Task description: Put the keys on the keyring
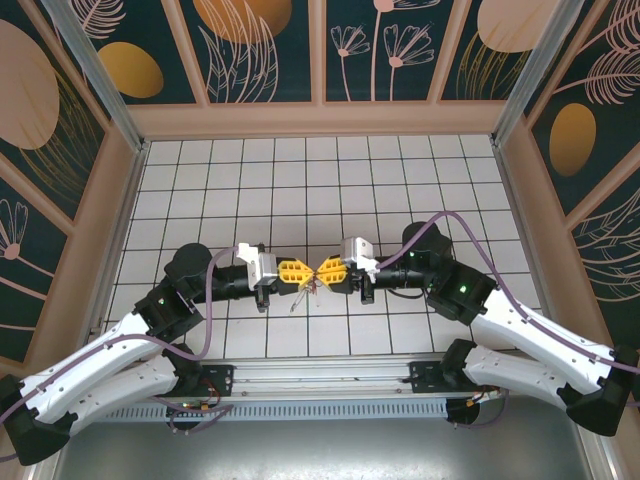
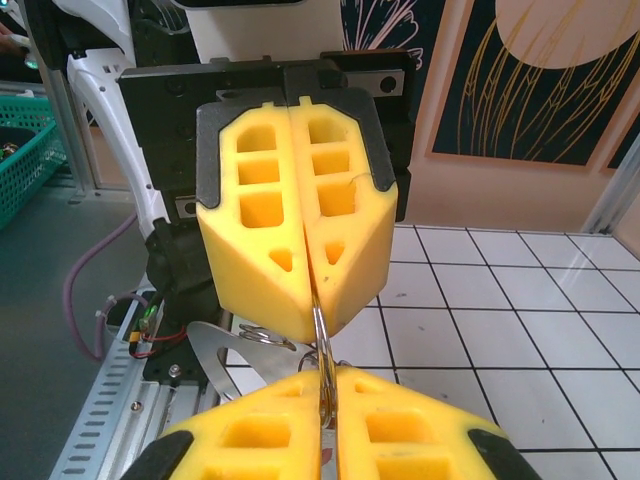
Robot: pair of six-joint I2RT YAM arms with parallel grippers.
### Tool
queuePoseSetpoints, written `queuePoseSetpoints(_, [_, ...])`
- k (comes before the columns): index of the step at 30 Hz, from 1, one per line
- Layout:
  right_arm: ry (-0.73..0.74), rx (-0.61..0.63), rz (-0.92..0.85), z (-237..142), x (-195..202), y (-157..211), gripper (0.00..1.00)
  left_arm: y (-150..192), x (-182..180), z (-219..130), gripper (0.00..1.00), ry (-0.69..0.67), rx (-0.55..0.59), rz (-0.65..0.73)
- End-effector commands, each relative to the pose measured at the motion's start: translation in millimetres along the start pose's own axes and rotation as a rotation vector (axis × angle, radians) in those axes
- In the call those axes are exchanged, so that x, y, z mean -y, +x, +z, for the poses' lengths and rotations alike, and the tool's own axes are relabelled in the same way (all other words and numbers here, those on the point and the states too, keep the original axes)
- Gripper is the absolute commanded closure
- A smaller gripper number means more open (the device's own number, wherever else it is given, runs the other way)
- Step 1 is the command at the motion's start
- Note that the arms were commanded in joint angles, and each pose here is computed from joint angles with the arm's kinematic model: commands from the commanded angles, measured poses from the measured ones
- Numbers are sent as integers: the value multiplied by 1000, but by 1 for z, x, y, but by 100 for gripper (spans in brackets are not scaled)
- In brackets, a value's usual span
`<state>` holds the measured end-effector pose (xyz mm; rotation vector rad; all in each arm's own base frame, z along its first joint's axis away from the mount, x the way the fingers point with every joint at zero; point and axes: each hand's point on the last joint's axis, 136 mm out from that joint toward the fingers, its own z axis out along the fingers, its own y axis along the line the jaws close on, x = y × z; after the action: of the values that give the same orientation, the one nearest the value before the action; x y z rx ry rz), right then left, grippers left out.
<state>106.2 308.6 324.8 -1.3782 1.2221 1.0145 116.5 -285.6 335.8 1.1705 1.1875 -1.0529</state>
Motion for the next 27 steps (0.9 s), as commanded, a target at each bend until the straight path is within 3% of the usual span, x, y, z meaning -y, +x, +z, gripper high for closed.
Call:
queuePoseSetpoints(1, [-17, 21, -4, 2, -2, -2, 90, -12, 3, 0, 100, 16, 48, 19])
queuePoseSetpoints(3, [-17, 25, -8, 2, -2, -3, 91, -11, 3, 1, 100, 20, 46, 17])
queuePoseSetpoints(6, [-15, 20, -7, 2, -1, -2, 100, -9, 3, 2, 100, 24, 41, 12])
queuePoseSetpoints(11, [36, -11, -6, -1, 7, -3, 100, 0, -1, 4, 100, 7, -14, -13])
queuePoseSetpoints(13, [77, -66, 17, -1, 18, 2, 100, 9, -7, 5, 99, -25, -67, -35])
queuePoseSetpoints(17, [171, -256, 57, 2, 42, 28, 100, 28, -21, 5, 77, -97, -183, -49])
queuePoseSetpoints(22, [211, -442, 105, -3, 52, 54, 100, 41, -38, -1, 75, -184, -319, -25])
queuePoseSetpoints(27, [165, -486, 114, -5, 45, 58, 100, 50, -39, 0, 75, -172, -385, -19])
